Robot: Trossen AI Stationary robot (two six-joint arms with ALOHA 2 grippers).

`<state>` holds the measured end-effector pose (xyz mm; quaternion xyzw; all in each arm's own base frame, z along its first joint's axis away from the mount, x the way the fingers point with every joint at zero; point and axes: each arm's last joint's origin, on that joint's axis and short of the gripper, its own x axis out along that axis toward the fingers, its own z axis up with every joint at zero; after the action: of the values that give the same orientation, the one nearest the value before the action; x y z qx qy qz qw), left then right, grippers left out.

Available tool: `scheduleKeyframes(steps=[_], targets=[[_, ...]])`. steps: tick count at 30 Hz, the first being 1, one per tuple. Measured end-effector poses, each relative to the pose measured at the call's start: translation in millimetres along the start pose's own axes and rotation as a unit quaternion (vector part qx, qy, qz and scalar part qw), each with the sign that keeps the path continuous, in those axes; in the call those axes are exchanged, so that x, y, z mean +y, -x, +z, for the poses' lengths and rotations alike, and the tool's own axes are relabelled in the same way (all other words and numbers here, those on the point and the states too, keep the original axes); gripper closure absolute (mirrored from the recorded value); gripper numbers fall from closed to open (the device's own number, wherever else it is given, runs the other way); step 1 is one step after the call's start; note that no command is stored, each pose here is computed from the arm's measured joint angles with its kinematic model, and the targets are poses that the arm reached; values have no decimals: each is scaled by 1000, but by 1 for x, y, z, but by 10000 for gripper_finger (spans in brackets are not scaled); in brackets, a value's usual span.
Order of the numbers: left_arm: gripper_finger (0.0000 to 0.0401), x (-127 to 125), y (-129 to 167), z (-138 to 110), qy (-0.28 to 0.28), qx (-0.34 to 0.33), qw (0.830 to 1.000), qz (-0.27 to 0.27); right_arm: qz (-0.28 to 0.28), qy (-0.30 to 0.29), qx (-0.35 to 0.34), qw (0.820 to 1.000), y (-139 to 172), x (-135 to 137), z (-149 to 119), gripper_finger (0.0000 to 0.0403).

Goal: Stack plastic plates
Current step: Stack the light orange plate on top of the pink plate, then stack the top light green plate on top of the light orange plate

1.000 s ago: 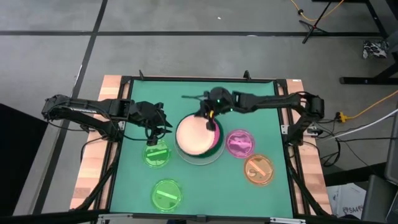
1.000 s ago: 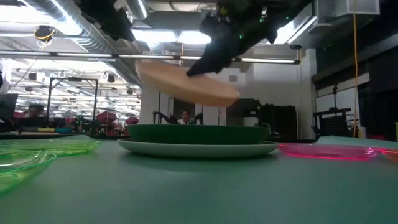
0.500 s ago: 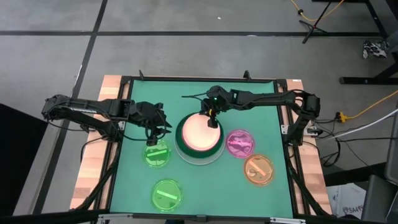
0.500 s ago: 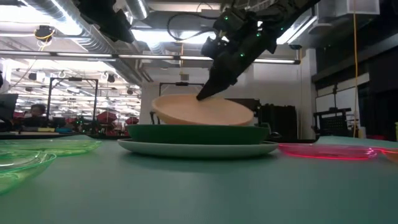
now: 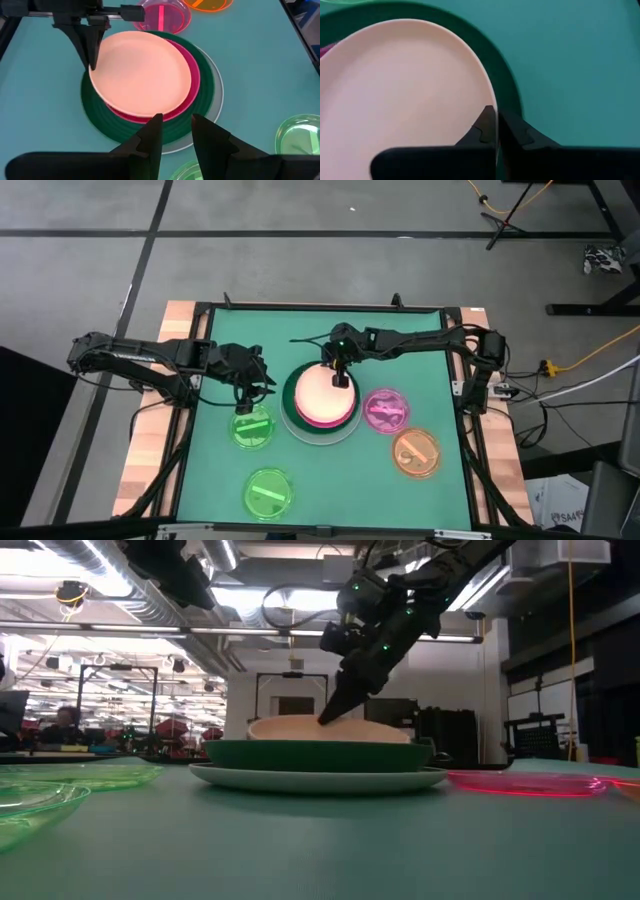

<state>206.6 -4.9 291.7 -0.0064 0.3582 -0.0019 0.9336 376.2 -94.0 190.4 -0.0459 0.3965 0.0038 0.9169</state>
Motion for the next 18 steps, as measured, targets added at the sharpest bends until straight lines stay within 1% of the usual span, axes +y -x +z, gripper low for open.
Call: scheduleKeyframes(steps=[7, 10, 15, 18], targets=[[305, 0, 0, -1, 0, 4, 1000, 0, 2, 0, -2, 1000, 0, 0, 0, 397], [305, 0, 0, -1, 0, 7, 1000, 0, 2, 0, -1, 1000, 0, 0, 0, 377], [305, 0, 0, -1, 0, 8, 1000, 0, 2, 0, -2, 1000, 0, 0, 0, 331], [305, 0, 0, -1, 0, 8, 1000, 0, 2, 0, -2, 1000, 0, 0, 0, 312]])
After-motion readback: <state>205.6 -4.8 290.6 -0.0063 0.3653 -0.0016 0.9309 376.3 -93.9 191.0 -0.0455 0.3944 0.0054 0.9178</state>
